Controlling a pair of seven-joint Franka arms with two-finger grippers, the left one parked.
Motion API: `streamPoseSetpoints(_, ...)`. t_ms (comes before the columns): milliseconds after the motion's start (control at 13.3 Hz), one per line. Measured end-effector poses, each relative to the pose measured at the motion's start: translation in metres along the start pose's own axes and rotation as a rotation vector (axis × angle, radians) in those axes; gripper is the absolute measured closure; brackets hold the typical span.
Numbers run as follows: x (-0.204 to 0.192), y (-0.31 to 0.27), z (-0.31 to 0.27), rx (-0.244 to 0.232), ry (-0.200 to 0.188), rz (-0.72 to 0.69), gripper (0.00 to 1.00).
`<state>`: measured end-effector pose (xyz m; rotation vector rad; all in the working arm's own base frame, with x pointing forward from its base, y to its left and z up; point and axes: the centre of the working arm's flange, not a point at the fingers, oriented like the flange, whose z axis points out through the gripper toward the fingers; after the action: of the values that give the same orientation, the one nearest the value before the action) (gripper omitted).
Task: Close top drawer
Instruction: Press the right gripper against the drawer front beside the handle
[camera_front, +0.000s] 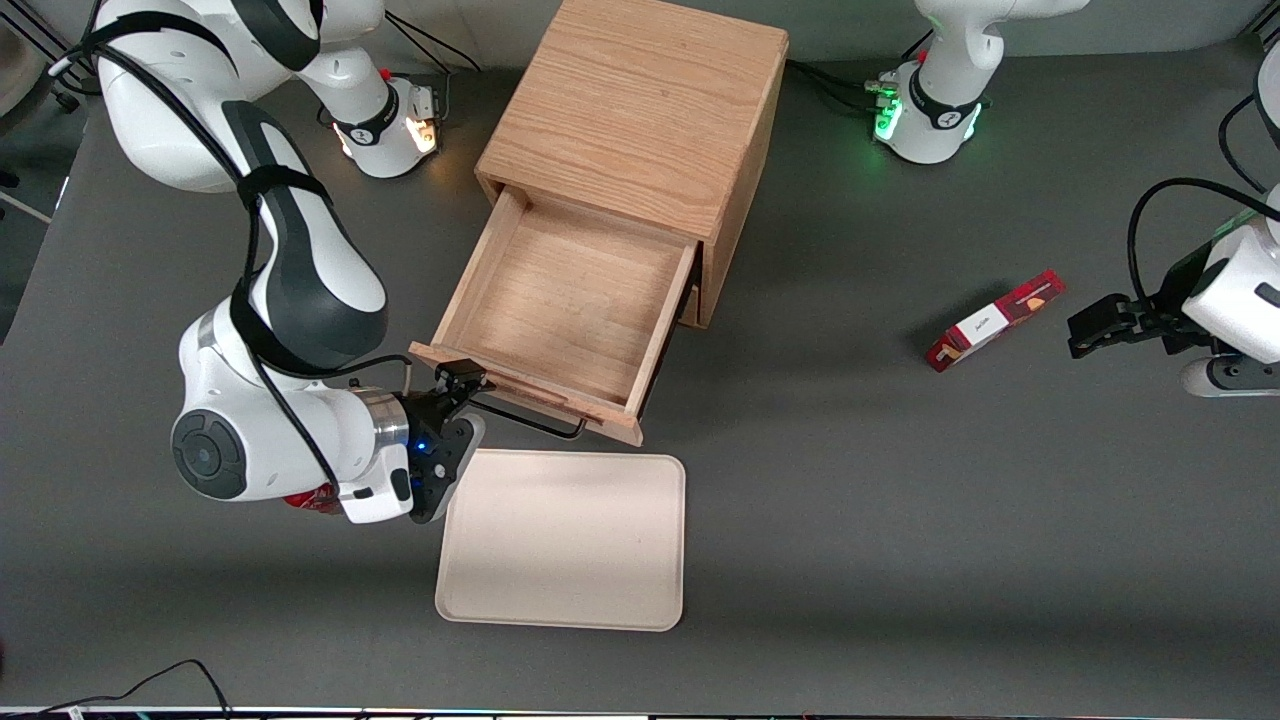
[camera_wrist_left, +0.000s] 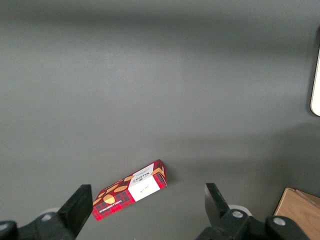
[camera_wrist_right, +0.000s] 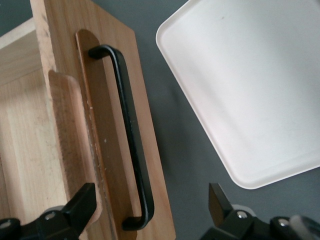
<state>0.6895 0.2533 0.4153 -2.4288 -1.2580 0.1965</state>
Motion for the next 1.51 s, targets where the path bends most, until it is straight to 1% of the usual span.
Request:
streamPoseSetpoints(226,0.007,0.0,0.002,-0.029,0.021,0.0,0.0)
streamPoseSetpoints(377,0.013,0.002,0.009,-0.035,0.03,-0.001,0.0)
streamPoseSetpoints(678,0.02,0.003,0.025,-0.037,0.021,-0.007,0.0)
streamPoseSetpoints(829,0.022,0.002,0.032,-0.038,0.013,-0.009,0.0)
streamPoseSetpoints(979,0.021,0.004,0.033,-0.062,-0.005,-0.012,0.0)
streamPoseSetpoints(1205,0.025,0.002,0.042,-0.081,-0.034,-0.017,0.0)
streamPoseSetpoints(1507,0.028,-0.003,0.046,-0.09,-0.047,-0.018,0.0)
